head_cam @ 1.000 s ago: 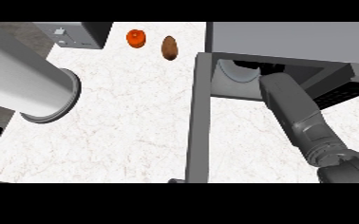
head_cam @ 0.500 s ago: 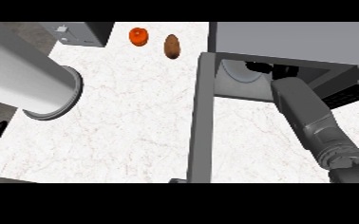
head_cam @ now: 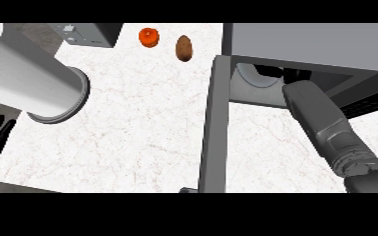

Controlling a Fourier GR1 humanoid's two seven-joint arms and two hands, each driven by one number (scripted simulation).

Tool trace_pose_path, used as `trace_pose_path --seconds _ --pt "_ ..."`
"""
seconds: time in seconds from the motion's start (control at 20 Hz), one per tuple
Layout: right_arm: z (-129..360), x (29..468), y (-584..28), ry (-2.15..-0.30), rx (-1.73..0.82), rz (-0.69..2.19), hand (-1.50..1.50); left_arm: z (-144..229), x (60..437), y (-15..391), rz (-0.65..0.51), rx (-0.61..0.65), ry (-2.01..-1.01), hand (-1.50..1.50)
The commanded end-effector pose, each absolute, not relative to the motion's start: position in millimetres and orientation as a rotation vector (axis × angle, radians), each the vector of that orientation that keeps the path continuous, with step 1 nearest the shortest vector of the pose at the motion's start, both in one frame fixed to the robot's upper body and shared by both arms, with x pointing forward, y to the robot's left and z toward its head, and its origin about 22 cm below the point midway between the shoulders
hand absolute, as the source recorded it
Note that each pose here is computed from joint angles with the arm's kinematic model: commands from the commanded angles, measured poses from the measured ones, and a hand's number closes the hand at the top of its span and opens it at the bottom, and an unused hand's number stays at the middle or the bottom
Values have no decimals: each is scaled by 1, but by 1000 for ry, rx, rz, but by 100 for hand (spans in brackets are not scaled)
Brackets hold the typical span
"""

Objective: Pick up the milk, place it into the microwave and close the microwave

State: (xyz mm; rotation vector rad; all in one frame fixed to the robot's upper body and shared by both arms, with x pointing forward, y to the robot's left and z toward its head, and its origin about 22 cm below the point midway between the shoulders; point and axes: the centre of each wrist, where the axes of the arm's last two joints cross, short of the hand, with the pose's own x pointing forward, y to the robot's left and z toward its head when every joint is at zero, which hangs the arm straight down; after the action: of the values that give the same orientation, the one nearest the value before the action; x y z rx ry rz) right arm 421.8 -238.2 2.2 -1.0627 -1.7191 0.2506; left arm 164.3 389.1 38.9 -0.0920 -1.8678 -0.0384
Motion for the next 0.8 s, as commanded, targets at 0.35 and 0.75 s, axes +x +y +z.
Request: trace_pose_path --seconds 0.35,0.75 --pt "2 424 -210 -1759 -1072 284 -150 37 181 386 -65 -96 -1873 -150" --pt "7 427 -201 -1766 -1029 304 -150 28 179 387 -56 -96 -1879 -150"
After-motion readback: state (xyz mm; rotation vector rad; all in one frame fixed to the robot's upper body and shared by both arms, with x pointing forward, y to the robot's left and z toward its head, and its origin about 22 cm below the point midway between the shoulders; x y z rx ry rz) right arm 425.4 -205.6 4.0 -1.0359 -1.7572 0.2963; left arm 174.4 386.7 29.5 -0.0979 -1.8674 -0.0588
